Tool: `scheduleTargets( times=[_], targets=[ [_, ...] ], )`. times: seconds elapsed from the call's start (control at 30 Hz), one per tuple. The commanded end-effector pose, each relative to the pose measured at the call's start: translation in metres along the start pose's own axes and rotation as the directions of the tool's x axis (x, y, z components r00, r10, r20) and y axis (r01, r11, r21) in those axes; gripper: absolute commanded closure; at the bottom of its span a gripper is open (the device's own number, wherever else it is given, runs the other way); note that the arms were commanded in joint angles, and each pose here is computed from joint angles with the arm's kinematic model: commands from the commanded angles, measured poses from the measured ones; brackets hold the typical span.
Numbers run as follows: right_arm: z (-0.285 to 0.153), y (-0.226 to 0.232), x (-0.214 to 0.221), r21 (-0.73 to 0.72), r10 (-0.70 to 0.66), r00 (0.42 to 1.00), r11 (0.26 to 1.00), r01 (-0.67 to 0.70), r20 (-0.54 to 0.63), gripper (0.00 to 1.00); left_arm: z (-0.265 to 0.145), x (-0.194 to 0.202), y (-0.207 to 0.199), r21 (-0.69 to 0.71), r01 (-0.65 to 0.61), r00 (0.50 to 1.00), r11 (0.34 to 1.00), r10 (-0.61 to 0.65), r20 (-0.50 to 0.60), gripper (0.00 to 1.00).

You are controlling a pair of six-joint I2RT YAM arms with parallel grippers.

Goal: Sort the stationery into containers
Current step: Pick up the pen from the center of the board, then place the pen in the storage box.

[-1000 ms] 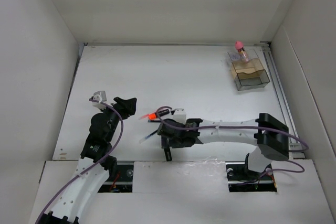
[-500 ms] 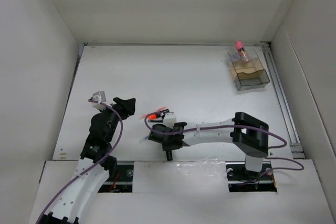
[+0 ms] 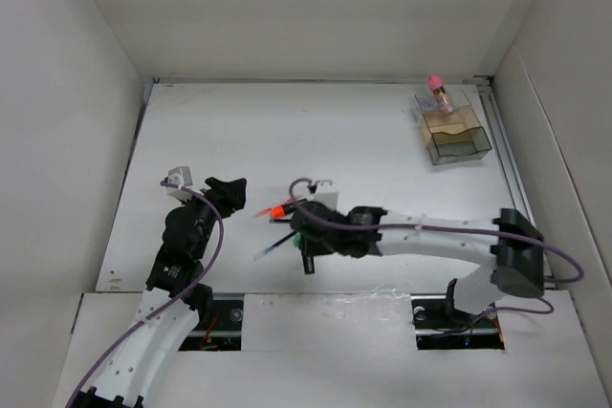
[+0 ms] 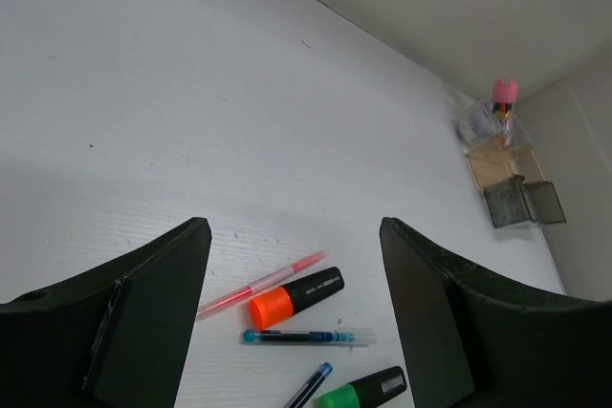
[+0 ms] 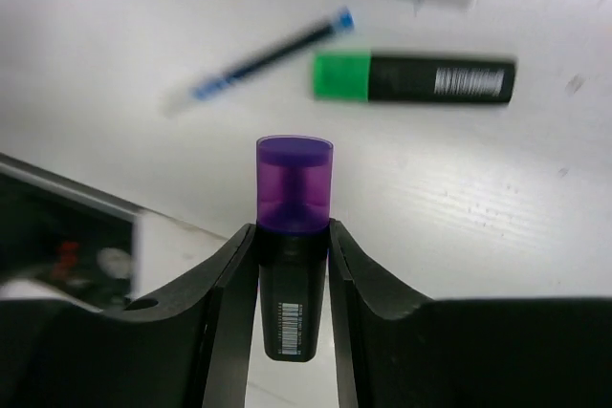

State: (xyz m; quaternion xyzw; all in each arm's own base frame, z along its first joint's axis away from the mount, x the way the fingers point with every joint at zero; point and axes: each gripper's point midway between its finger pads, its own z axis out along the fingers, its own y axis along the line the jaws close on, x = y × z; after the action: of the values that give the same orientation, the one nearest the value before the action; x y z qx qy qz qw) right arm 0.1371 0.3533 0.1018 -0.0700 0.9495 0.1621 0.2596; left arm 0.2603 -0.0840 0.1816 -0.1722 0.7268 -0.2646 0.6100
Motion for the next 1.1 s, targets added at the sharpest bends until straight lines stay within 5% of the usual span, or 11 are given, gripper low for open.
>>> scheduleTargets(
  times=[0.0,0.2,0.33,0.57,0.73,1.07],
  targets=[
    [-0.037,-0.007,-0.108,-0.101,0.181,0.958,0.982,-0.162,0.223,1.00,-0.001,-0.010,-0.015,0.062,-0.006,1.000,0.998,0.004,0.031,0.31],
    [-0.067,-0.090,-0.243,-0.189,0.422,0.778,0.906,-0.378,0.465,0.97,0.003,-0.004,-0.020,0.095,-0.016,1.000,0.995,0.016,0.002,0.31],
    [-0.073,-0.213,-0.322,-0.117,0.506,0.565,0.803,-0.585,0.651,0.97,0.005,0.001,-0.024,0.116,-0.016,1.000,0.993,0.018,-0.021,0.31],
    [-0.061,-0.365,-0.349,-0.173,0.637,0.302,0.572,-0.802,0.709,0.98,0.005,0.003,-0.027,0.131,-0.016,0.999,0.991,0.020,-0.032,0.31],
    [-0.055,-0.421,-0.355,-0.202,0.673,0.214,0.484,-0.851,0.708,0.98,0.005,0.007,-0.024,0.125,-0.016,0.999,0.992,0.021,-0.039,0.31],
    [-0.021,-0.484,-0.347,-0.153,0.682,0.176,0.393,-0.907,0.709,0.98,0.006,0.008,-0.026,0.133,-0.016,0.999,0.991,0.022,-0.045,0.31]
  ],
)
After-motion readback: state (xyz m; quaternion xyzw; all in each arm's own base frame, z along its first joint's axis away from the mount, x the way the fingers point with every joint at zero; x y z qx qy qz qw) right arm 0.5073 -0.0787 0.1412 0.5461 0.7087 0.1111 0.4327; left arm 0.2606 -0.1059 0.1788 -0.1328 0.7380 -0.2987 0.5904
